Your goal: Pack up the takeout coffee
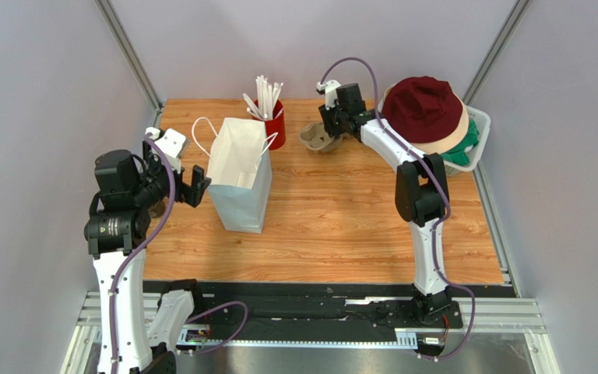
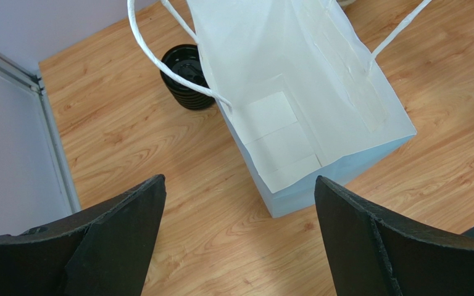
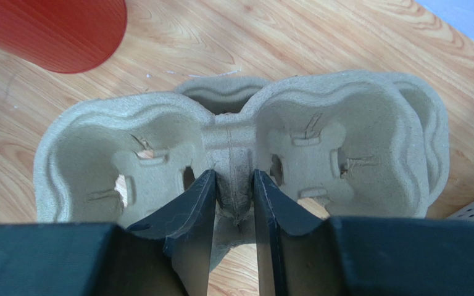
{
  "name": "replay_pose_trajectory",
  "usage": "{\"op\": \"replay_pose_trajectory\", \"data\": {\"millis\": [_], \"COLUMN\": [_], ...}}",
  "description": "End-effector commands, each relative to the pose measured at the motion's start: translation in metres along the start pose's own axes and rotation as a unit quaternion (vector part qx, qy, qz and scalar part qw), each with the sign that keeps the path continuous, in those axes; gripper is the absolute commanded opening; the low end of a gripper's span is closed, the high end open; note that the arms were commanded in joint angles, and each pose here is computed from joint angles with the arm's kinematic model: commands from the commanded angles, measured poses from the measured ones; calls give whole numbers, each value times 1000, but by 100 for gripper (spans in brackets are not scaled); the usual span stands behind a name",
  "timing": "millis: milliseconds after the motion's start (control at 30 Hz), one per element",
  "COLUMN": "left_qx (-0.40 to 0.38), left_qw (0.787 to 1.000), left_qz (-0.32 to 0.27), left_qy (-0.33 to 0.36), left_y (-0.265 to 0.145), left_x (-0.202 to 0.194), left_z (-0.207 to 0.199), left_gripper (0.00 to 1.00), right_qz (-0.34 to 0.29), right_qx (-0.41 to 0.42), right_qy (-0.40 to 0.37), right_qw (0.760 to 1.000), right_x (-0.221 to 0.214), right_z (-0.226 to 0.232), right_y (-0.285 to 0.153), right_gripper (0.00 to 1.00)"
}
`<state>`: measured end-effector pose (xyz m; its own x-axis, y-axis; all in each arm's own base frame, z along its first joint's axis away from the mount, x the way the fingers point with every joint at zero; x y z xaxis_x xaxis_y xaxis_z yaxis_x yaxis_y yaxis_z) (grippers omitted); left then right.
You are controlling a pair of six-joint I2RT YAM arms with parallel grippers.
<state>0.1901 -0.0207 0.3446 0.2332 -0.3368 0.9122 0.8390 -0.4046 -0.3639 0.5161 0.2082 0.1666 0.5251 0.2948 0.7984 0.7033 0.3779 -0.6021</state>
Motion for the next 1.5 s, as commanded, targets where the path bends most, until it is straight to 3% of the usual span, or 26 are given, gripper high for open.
{"op": "replay_pose_trajectory", "data": {"millis": [0,300,400,633,733,1467], "left_qx": [0,0,1,0,-1,-3], "left_qw": [1000,1000,1000,1000,1000,1000], "left_qz": [-18,-18,-20,-18,-19,-19], "left_qy": [1,1,2,0,0,-1], "left_y": [-1,-1,-2,-1,-1,0], "left_x": [5,5,6,5,6,6], "left_z": [0,1,1,1,1,1], "left_gripper": [99,99,99,99,99,99], "right_qz": [-60,-66,-59,-35,-26,45], "right_qx": [-14,-27,-25,-12,-9,12], "right_qy": [-3,-7,-8,-15,-19,-36], "right_qw": [998,997,998,999,999,998], "right_x": [30,34,31,24,25,3], "right_z": [1,-3,-3,-1,0,0], "right_y": [-12,-14,-11,-5,-4,13], "right_gripper": [31,31,37,61,63,59]}}
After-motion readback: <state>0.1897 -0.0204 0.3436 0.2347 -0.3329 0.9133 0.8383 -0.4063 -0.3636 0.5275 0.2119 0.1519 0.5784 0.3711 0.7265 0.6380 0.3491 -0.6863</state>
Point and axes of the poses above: each gripper's point midway between its finger pads, its own y axis out along the fingers, its own z axis along the line the jaws close on, x = y × z, the point moved 6 cm from there along -y, back along the fingers, and after that the axes turned 4 degrees about y, right-handed, at the moved point
